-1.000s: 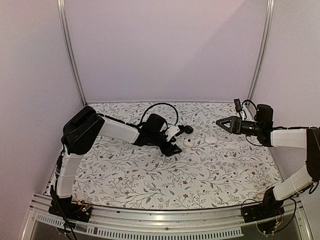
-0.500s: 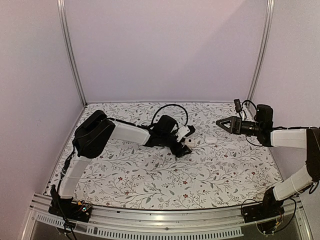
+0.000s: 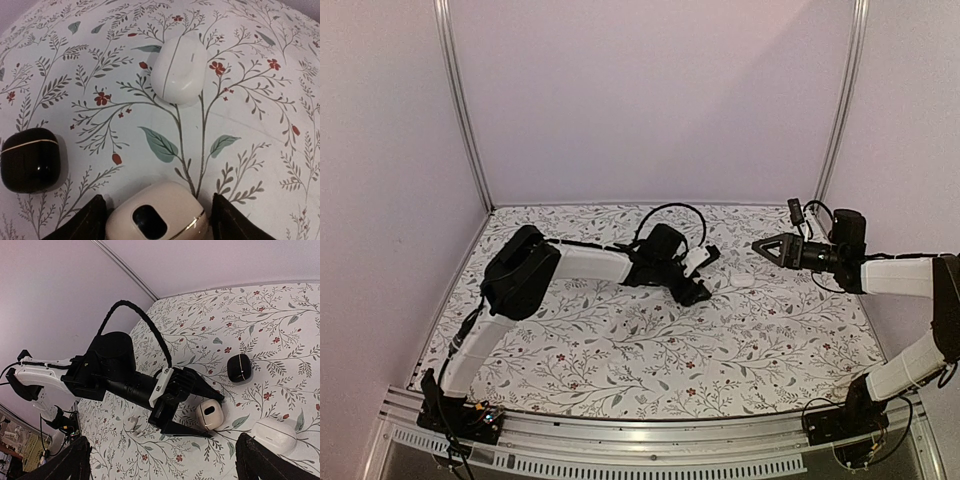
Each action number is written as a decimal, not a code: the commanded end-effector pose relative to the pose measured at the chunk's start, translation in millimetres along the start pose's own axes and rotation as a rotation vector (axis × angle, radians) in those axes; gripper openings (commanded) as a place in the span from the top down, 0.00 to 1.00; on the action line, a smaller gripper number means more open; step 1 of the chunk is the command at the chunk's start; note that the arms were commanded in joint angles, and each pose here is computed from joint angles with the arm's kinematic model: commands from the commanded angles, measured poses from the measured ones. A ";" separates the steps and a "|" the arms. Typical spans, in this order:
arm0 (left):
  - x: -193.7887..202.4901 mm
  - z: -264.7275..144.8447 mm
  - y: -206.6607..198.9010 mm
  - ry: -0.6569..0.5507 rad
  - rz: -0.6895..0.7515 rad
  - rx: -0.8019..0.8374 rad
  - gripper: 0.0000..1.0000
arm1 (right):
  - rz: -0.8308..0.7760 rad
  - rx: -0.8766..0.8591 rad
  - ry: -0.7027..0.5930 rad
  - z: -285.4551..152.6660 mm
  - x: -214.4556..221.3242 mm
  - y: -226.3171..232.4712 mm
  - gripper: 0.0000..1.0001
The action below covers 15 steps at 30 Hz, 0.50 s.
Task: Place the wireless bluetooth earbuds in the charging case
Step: Move the charging case to the center of the board.
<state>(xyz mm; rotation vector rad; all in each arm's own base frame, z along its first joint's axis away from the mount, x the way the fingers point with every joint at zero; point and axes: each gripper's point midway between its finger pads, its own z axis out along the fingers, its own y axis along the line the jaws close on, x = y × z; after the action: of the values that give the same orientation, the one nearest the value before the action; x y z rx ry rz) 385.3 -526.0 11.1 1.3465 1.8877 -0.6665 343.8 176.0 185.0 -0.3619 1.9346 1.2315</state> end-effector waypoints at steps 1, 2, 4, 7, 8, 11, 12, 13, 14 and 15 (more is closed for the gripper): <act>57.6 12.1 -7.0 0.168 -0.087 -0.002 0.31 | 0.003 0.007 0.013 -1.2 7.2 -3.6 0.01; 60.2 10.4 -7.5 0.173 -0.087 -0.009 0.32 | 0.001 0.009 0.012 -1.4 7.0 -3.6 0.01; 63.8 4.9 -7.6 0.180 -0.078 -0.023 0.36 | -0.001 0.011 0.011 -1.5 6.7 -3.7 0.01; 65.7 -3.3 -10.5 0.178 -0.060 -0.020 0.45 | -0.002 0.008 0.012 -1.2 6.6 -3.7 0.01; 64.8 -5.8 -11.2 0.175 -0.053 -0.018 0.49 | 0.000 0.008 0.013 -1.3 7.2 -3.8 0.01; 64.5 -12.3 -12.3 0.179 -0.030 -0.017 0.55 | 0.002 0.004 0.014 -1.6 7.7 -2.6 0.01; 63.9 -14.4 -13.2 0.181 -0.024 -0.018 0.56 | 0.001 0.004 0.013 -2.0 7.3 -2.2 0.01; 62.8 -17.0 -13.7 0.181 -0.016 -0.014 0.57 | -0.001 0.004 0.011 -2.6 6.5 -1.2 0.01; 59.3 -21.5 -15.9 0.177 -0.004 -0.005 0.58 | -0.001 0.004 0.011 -2.8 6.3 -0.7 0.01; 57.3 -25.6 -18.9 0.176 0.007 0.009 0.58 | -0.004 0.002 0.011 -3.0 6.0 0.4 0.01</act>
<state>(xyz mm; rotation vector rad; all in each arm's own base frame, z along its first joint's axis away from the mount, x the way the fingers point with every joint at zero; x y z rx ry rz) 377.7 -506.6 9.6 1.3257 1.9117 -0.6127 343.6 175.9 184.5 -0.3703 1.9332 1.2255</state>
